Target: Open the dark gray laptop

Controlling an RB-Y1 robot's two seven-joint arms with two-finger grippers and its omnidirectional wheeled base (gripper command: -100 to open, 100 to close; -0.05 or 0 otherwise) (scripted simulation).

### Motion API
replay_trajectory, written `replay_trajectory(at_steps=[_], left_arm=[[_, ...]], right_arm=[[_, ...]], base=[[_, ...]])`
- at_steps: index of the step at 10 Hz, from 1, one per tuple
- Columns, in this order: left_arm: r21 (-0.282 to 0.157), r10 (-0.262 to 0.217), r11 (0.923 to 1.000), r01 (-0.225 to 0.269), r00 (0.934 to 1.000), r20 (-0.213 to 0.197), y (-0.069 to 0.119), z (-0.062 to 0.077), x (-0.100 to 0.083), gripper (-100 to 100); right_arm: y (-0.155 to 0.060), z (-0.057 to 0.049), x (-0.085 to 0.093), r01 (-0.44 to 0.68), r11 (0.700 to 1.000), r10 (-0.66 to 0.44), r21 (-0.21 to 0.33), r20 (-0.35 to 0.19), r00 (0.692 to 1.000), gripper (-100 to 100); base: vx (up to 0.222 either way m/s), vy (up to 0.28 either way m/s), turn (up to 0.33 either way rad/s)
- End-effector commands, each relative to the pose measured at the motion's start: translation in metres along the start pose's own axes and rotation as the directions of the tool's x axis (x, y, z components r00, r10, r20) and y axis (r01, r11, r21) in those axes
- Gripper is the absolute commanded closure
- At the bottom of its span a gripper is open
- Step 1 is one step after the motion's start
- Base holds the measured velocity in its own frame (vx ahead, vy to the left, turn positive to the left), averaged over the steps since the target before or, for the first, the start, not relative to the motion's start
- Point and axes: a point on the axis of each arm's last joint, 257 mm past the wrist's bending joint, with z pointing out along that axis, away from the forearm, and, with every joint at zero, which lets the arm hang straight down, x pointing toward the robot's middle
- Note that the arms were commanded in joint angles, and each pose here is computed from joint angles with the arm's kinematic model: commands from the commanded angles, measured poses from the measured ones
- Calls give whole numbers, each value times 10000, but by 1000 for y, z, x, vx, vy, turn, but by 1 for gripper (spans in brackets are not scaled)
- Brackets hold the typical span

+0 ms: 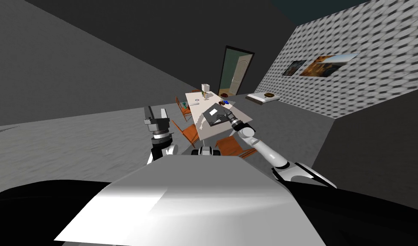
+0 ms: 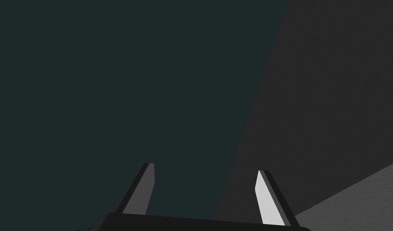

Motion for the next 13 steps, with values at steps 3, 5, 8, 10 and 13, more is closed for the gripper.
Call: replay_trajectory(at_steps=[3,5,8,10,13], left_arm=[[0,0,10000,0,10000,0,0,0,0,0],[0,0,10000,0,10000,0,0,0,0,0],[0,0,10000,0,10000,0,0,0,0,0],[0,0,10000,0,10000,-1,0,0,0,0],[0,0,10000,0,10000,-1,0,0,0,0]], right_arm=[[-20,-3,20,-95,9998,91,185,211,9997,-100],[-28,-4,27,-127,9996,119,252,312,9994,-100],[-32,-4,29,-161,9995,150,259,414,9990,-100],[-30,-5,28,-185,9996,174,227,435,9989,0],[-29,-5,27,-198,9996,189,199,455,9988,0]], base=[[25,44,-56],[22,35,-58],[13,29,-47],[0,0,0],[0,0,0]])
